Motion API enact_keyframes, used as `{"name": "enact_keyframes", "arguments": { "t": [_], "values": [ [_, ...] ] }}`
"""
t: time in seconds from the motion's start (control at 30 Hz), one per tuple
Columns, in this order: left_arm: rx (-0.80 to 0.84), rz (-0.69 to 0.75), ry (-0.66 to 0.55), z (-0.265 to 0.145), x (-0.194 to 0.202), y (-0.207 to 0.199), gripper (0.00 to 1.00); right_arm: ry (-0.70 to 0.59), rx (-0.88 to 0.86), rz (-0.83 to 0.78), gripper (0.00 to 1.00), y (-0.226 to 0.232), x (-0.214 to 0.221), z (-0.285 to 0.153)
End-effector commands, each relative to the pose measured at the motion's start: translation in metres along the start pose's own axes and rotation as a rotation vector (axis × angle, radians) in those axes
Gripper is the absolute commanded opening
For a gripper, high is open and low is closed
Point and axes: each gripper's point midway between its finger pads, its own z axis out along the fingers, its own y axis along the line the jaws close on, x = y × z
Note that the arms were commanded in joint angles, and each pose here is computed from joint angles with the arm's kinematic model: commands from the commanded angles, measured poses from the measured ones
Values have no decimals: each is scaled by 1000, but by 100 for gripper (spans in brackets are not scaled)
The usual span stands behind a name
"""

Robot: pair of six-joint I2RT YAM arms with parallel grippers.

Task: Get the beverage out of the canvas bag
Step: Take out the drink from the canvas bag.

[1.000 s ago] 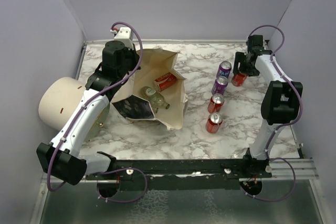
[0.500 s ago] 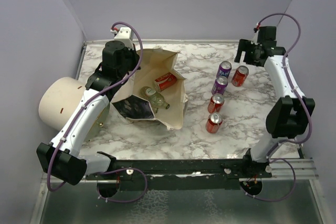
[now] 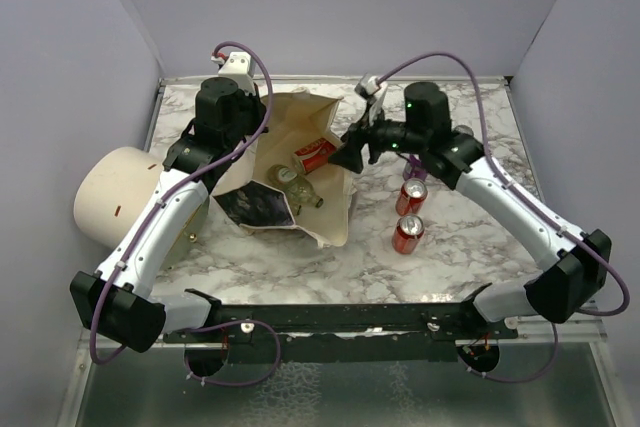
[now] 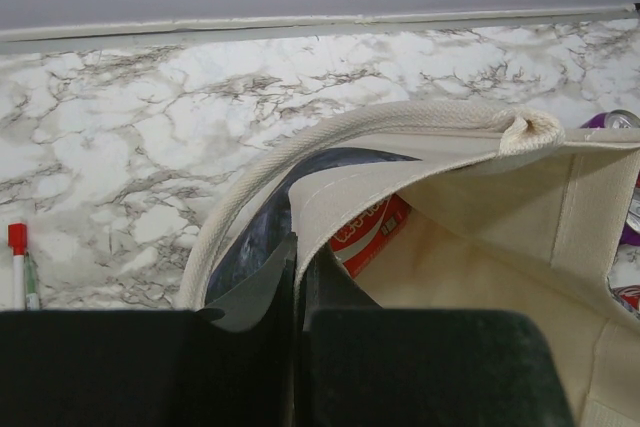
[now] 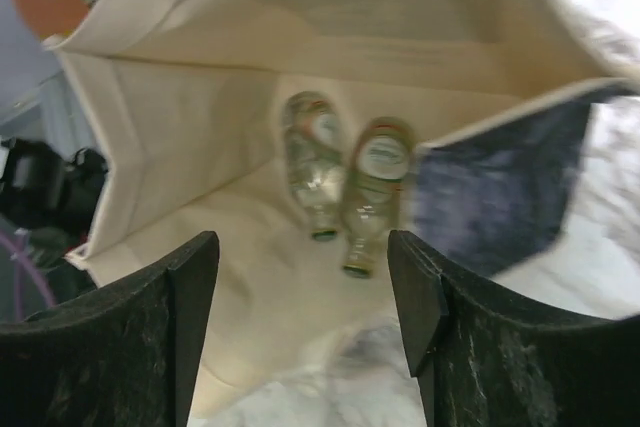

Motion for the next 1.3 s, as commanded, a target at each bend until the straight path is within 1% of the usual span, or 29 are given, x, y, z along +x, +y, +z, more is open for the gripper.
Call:
{"name": "enact_keyframes", "arguments": {
  "t": [0.0,0.07,0.13,0.17,0.27,0.3,0.37,0.43,0.5,0.57,0.73,0.8,0.9,1.03,1.17,1.27],
  "values": [
    [25,-13,-59,-2,-21,-6,0,-24,-180,-108,64,62,7,38],
    [19,-13,-57,-2,-20,-5,0,50,-178,-138,61,74,32,57],
    [16,-14,-58,-3,-20,-5,0,118,-134,-181,52,75,56,72],
    [16,-14,-60,-3,-21,-5,0,152,-106,-213,49,74,67,78],
    [13,-12,-65,-4,-22,-4,0,276,14,-321,49,57,97,92],
    [15,-11,-65,-5,-22,-4,0,325,79,-353,49,44,107,94],
    [19,-8,-68,-5,-23,-5,0,403,152,-371,49,27,125,96],
    [20,-8,-75,-5,-24,-5,0,457,184,-381,49,17,142,98],
    [20,-6,-73,-5,-23,-5,0,475,186,-385,49,13,157,101],
    [22,-4,-72,-4,-24,-5,0,467,206,-364,51,9,164,107],
    [30,-6,-64,-4,-22,-7,0,448,224,-287,64,8,173,127],
    [34,-6,-62,-4,-21,-8,0,446,222,-262,67,8,175,137],
    [38,-6,-61,-4,-21,-8,0,445,187,-270,70,10,177,153],
    [37,-6,-60,-4,-21,-8,0,475,220,-289,75,-1,182,165],
    [36,-10,-60,-5,-20,-8,0,495,230,-309,76,-7,188,175],
    [36,-12,-61,-6,-19,-7,0,520,222,-303,71,-9,201,181]
  ]
}}
